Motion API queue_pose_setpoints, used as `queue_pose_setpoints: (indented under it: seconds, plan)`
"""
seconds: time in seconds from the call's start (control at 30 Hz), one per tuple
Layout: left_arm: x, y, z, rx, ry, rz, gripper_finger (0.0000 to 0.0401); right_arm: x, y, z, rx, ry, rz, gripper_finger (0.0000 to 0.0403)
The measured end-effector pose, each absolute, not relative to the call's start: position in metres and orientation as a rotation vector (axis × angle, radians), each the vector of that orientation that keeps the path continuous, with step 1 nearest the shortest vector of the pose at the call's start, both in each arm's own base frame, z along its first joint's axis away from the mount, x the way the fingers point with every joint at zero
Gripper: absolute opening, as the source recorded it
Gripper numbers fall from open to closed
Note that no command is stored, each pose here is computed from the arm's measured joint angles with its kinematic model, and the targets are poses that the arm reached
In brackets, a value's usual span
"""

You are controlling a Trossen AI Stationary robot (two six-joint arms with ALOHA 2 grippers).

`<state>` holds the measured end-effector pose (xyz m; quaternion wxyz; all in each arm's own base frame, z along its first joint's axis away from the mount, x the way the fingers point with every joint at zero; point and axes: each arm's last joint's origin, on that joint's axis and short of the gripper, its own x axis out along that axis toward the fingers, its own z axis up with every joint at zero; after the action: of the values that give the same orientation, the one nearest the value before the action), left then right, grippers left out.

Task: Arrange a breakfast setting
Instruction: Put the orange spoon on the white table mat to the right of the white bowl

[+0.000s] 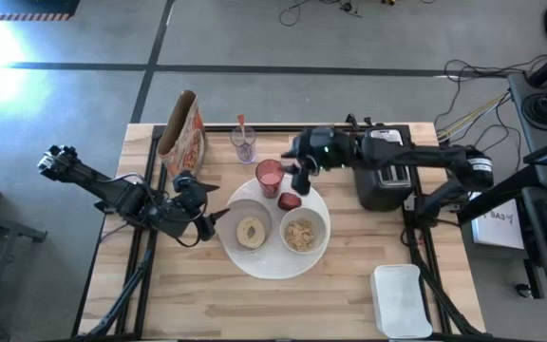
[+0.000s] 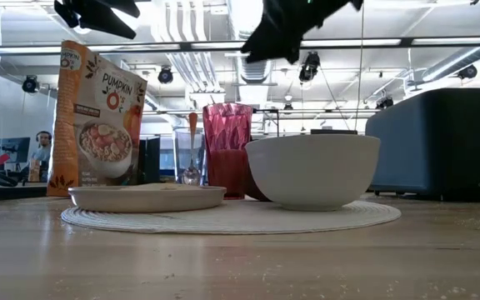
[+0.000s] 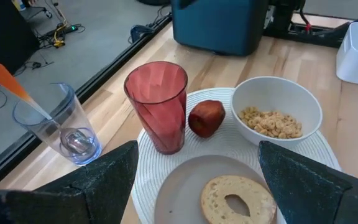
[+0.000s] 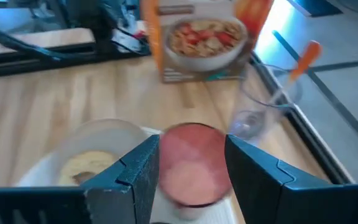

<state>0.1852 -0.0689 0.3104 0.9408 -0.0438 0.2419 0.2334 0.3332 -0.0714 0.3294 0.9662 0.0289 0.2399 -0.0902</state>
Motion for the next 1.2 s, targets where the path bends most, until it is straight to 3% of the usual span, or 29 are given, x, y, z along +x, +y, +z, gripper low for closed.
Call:
queue_pose_setpoints:
  seconds: [0.6,0.9,1.2]
  plan:
    - [0.194,-0.072,0.316,-0.128,0.409,0.495,0.0314,0.353,-0.17,0.293,0.056,0.359,-0.262,0.0164]
    - [0.194,-0.072,0.316,-0.148,0.397,0.502,0.0314,0.364,-0.189,0.287,0.112,0.207,-0.277,0.016]
    - [0.194,-0.072,0.316,-0.14,0.398,0.499,0.0314,0.375,-0.202,0.281,0.14,0.202,-0.294,0.016]
